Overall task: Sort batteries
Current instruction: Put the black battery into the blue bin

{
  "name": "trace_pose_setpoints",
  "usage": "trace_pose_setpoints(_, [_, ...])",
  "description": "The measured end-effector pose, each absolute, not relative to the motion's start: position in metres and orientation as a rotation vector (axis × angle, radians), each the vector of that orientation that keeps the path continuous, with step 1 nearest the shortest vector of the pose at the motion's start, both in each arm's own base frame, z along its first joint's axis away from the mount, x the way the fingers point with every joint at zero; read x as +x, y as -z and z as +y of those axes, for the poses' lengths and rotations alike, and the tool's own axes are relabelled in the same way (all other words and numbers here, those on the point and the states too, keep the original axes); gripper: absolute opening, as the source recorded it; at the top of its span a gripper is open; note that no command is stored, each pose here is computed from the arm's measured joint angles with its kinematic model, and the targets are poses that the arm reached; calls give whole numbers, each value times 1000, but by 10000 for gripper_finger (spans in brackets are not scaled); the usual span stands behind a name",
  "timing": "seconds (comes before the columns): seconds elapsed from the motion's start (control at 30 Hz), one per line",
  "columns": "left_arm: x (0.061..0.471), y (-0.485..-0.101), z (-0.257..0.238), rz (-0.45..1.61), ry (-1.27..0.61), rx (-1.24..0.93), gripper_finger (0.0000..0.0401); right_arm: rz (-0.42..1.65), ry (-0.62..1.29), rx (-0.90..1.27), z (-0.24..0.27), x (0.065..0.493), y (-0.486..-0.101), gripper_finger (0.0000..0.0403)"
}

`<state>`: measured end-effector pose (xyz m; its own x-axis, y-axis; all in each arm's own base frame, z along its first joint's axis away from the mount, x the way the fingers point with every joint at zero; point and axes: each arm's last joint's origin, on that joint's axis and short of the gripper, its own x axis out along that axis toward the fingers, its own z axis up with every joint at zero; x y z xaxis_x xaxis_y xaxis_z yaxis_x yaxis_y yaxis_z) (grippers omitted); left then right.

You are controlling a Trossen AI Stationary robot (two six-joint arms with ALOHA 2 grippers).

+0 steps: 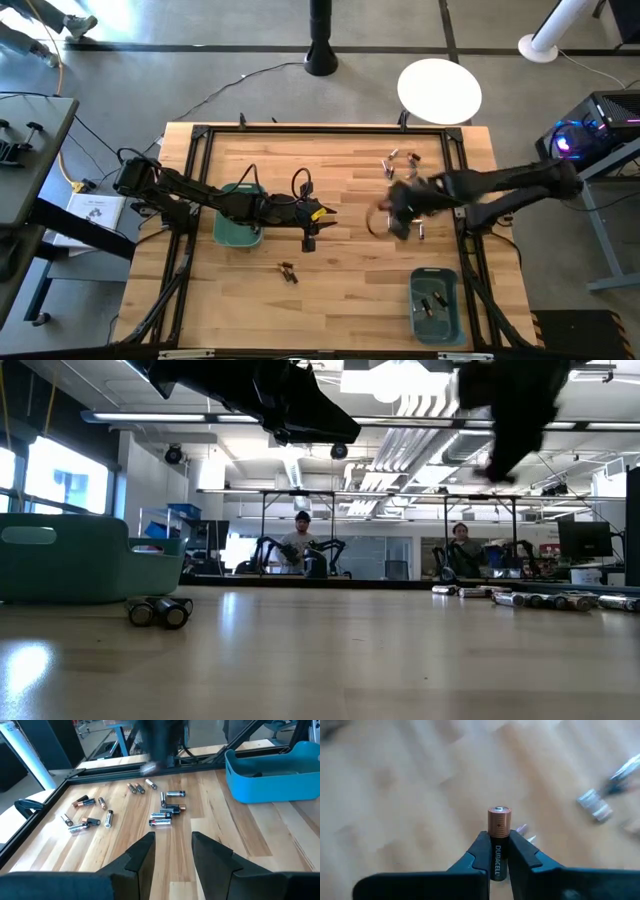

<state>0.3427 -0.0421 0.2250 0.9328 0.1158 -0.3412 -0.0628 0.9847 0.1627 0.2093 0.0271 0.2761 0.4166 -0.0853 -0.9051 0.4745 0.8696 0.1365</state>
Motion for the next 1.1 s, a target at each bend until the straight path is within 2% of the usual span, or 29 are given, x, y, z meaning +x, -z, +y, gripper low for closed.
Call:
trace_pose_setpoints(0.13, [343, -225, -42, 358, -91, 151, 119, 1063, 190, 586, 79, 192, -298, 19])
trace_pose_setpoints(0.23, [343, -225, -42, 359, -91, 152, 119, 1118, 130, 738, 119, 174, -296, 18])
trace_pose_setpoints(0.33, [342, -224, -43, 365, -89, 153, 119, 1159, 156, 877, 154, 158, -286, 18])
trace_pose_setpoints(0.47, [342, -224, -43, 366, -89, 157, 119, 1246, 294, 1011, 190, 143, -256, 18])
trace_pose_setpoints(0.7, [342, -224, -43, 366, -85, 179, 119, 1435, 475, 992, 222, 140, -209, 18])
trace_pose_setpoints(0.93, [342, -224, -43, 366, -85, 179, 119, 1548, 425, 907, 221, 140, -171, 18])
trace_pose_setpoints(1.1, [342, -224, -43, 366, -85, 179, 119, 1557, 391, 903, 217, 136, -157, 29])
